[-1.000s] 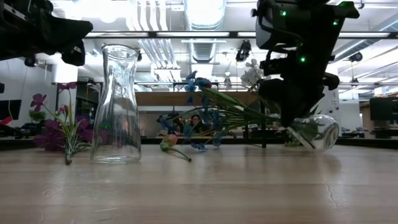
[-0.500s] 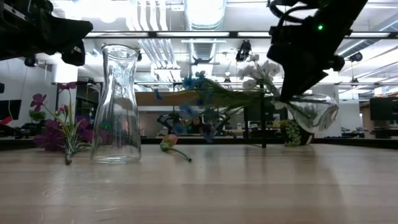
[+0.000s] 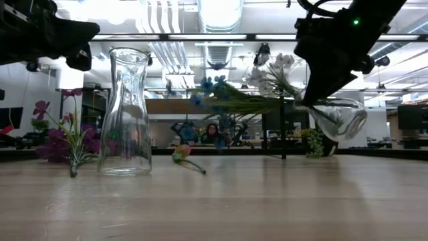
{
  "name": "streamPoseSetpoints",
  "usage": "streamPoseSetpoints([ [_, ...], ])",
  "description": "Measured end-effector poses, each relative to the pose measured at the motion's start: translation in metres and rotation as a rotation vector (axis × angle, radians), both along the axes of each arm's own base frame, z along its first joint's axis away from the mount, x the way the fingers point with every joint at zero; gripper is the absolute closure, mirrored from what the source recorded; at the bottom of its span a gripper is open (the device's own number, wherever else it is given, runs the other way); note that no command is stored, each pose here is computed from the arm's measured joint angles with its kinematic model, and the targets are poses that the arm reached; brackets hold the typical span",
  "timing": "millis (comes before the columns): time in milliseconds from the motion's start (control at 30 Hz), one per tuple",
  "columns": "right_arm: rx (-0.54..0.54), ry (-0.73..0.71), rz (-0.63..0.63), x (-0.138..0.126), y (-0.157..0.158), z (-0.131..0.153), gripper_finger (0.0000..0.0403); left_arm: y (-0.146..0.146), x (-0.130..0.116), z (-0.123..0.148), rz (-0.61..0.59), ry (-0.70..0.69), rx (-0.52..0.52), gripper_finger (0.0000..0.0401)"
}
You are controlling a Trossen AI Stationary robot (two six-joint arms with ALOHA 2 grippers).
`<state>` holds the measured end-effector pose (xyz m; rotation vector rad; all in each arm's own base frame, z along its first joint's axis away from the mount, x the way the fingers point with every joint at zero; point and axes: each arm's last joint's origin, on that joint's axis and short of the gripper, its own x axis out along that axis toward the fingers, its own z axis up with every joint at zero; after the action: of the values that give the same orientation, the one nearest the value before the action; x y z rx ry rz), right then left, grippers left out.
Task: Pick and place flowers into a vace then onto a shelf
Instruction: Adjust the right transparent crystal vase
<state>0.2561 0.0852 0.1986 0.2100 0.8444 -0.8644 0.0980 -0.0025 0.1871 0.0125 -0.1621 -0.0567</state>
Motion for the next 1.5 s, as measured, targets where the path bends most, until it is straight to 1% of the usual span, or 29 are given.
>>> streamPoseSetpoints([
  [433,-0.067,-0.096,0.056,-0.009,0.017,-0.014,0.0292,0.000,0.000,0.000,0.000,0.000,0.000,0.0401],
  [700,-0.152,-0.166,0.078,-0.015,0.026,-0.018,0.0292,0.000,0.000,0.000,0.000,0.000,0.000,0.0401],
  [867,-0.215,-0.226,0.087,-0.018,0.033,-0.017,0.0292,0.000,0.000,0.000,0.000,0.000,0.000,0.0401],
  [967,-0.235,-0.251,0.103,-0.017,0.036,-0.015,0.0292,0.000,0.000,0.000,0.000,0.000,0.000,0.0401],
  [1100,-0.238,-0.272,0.135,-0.014,0.040,-0.010,0.0292,0.000,0.000,0.000,0.000,0.000,0.000,0.0401],
  [1200,-0.238,-0.300,0.164,-0.013,0.041,-0.001,0.0292,0.000,0.000,0.000,0.000,0.000,0.000,0.0401],
  [1500,-0.258,-0.406,0.283,-0.011,0.039,0.039,0.0292,0.000,0.000,0.000,0.000,0.000,0.000,0.0401],
])
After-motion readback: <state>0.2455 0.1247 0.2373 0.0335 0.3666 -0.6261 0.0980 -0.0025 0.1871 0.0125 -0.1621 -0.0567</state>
